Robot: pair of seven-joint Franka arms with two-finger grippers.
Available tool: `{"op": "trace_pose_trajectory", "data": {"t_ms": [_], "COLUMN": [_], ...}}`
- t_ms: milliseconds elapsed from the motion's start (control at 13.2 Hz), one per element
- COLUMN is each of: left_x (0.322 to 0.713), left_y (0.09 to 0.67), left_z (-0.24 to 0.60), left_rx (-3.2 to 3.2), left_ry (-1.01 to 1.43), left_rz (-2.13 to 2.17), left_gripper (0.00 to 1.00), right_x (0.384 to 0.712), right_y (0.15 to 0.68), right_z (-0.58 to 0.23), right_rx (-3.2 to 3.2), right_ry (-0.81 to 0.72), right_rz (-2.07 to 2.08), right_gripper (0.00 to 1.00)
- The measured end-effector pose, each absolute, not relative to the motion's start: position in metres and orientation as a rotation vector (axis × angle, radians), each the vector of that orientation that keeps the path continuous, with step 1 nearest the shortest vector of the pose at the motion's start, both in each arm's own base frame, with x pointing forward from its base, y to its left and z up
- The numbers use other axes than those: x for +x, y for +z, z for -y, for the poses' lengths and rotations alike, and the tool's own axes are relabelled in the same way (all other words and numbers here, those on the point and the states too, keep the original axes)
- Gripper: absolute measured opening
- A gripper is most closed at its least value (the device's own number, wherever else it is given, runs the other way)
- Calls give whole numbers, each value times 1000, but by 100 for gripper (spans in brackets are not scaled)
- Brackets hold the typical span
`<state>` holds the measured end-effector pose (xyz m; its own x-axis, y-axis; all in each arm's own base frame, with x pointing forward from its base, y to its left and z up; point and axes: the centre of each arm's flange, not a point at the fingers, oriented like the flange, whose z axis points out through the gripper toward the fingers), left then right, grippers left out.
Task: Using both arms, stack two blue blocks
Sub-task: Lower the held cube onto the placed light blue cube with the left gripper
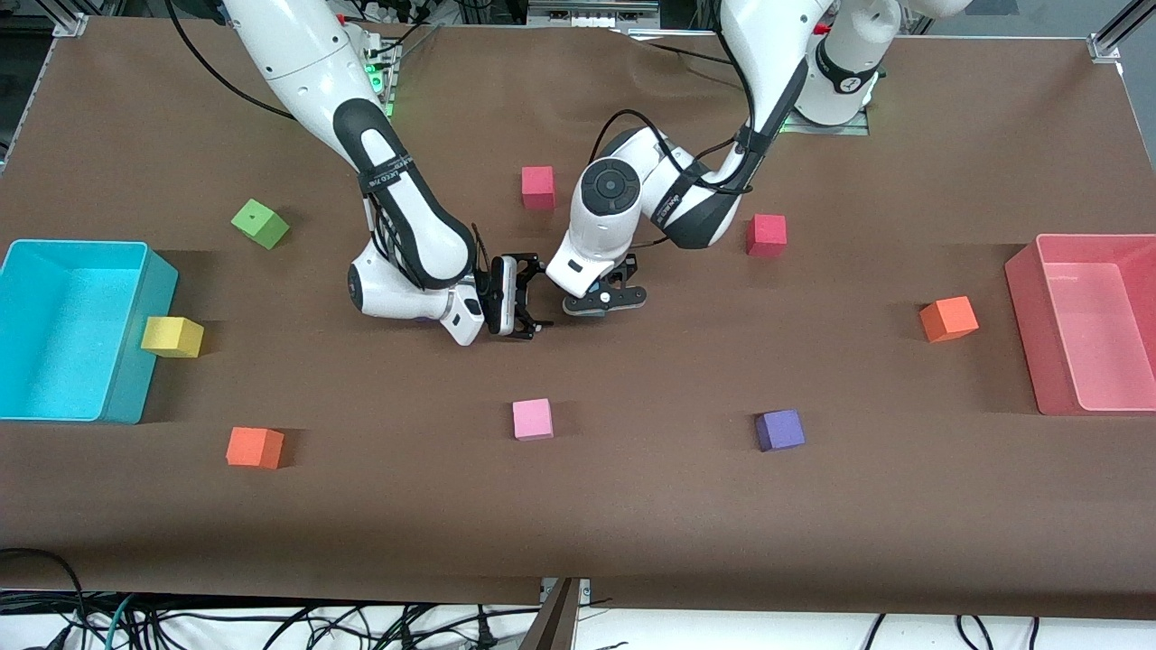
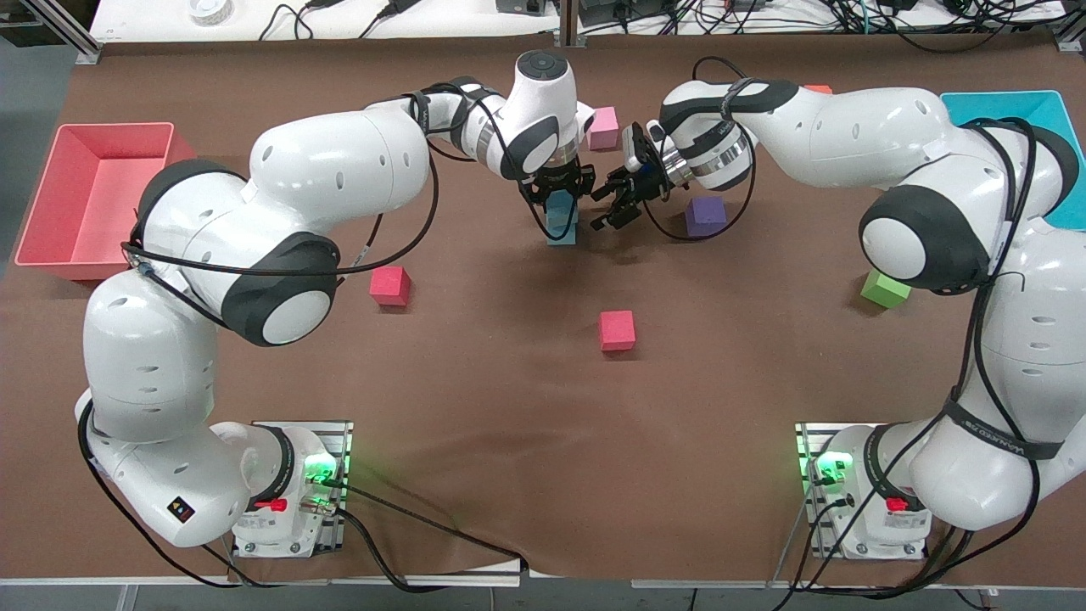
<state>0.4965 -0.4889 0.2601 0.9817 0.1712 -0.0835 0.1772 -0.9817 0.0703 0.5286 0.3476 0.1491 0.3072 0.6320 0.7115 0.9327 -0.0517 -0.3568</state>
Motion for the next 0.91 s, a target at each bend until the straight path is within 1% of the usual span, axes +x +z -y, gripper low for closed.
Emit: {"op": "trace_pose_trajectory", "data": {"t_ms": [227,378,453,529,605,907], "left_x": [496,494,493,493,493,497], "left_y": [255,255,255,254,254,251], "left_z": [489,490,491,492,492,488], "left_rx": [3055,3056,3056,3057,3058,3064], "left_ry": [-126,-126,-127,-127,-128,-118], "left_rz": [-271,-267,-264,-263,-262,-275], "left_gripper": [54,54,59,59,63,100], "right_x": [529,529,529,529,529,529], "right_y": [149,149,149,149,149,149], "right_z": [-348,-348,-348,-348,-348,-348], "right_rx": [-1770,-1770,-1770,-1770,-1770,-1770], "right_ry": [-471,-471,-471,-471,-471,-472], "right_rz": [1410,1410,1410,1410,1410,1409], "right_gripper": [100,100,100,100,100,100]}}
